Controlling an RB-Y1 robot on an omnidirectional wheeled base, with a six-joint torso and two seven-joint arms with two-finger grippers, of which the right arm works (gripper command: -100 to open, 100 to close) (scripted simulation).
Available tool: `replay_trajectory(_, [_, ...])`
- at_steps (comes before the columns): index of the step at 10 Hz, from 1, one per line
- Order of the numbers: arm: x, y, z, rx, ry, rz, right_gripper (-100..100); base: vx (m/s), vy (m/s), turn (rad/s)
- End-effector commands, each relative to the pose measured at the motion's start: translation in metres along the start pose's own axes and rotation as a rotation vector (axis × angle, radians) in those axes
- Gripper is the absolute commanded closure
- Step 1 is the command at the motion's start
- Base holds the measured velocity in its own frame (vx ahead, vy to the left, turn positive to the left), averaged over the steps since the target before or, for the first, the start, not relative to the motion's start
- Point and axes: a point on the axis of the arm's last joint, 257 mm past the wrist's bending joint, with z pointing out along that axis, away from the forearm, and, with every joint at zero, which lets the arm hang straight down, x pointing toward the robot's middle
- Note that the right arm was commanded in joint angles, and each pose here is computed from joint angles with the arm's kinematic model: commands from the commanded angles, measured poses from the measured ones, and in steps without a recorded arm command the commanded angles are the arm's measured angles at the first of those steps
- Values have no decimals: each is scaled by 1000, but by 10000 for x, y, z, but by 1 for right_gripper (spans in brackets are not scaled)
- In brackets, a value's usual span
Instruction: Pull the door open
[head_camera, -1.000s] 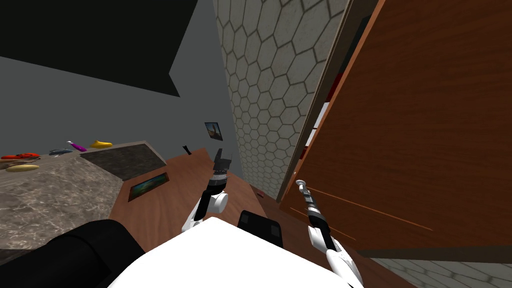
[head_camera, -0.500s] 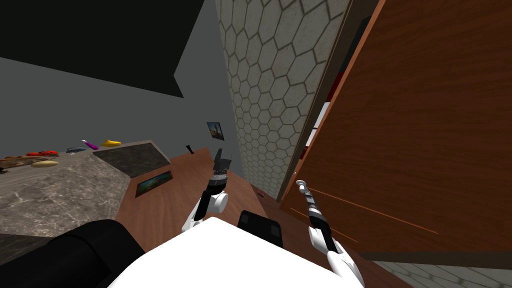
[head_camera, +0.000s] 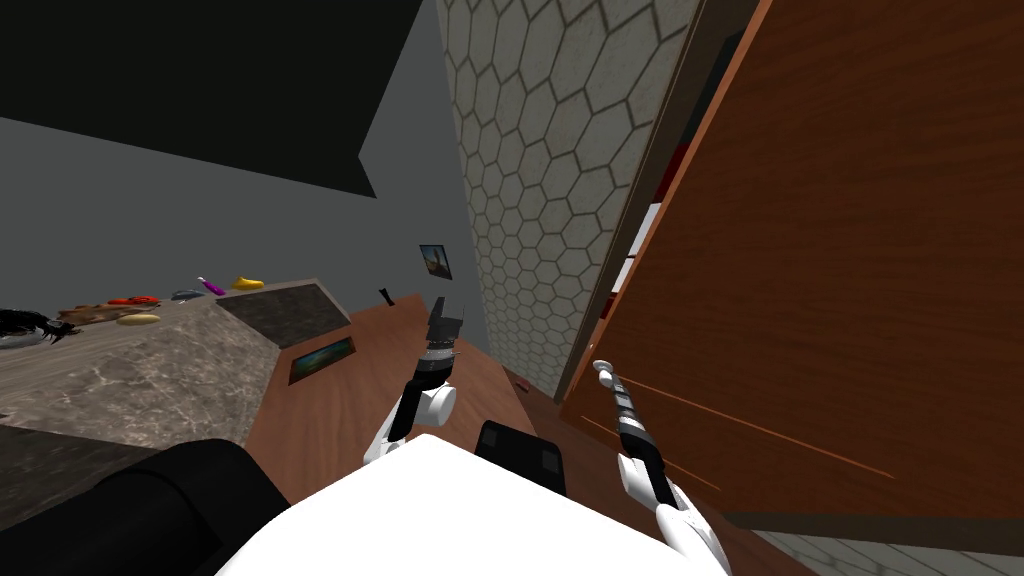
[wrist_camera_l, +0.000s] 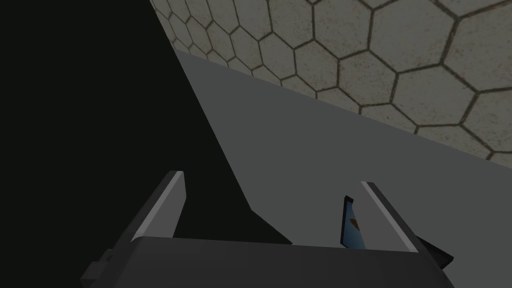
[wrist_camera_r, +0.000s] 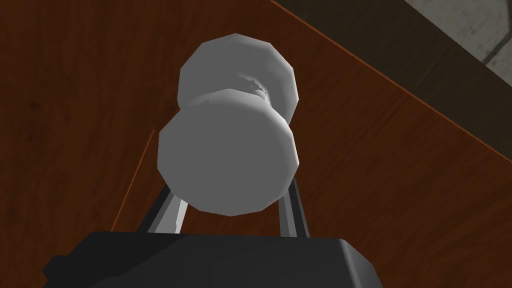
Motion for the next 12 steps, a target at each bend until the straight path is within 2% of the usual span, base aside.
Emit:
replay_trajectory(1, [103,3,-17,6,8,68,100,-45,-29,74])
replay_trajectory(3, [87,-4,-21,8,3,123,100,-30,-22,52])
replay_trajectory(5, [87,-4,-21,8,3,133,100,-12,-4,15])
replay_trajectory(9, [40,-25,-35,13,-14,266,100,-30,-18,61])
replay_trajectory(12, [24,-32,-39,14,-20,321,100,-26,-14,31])
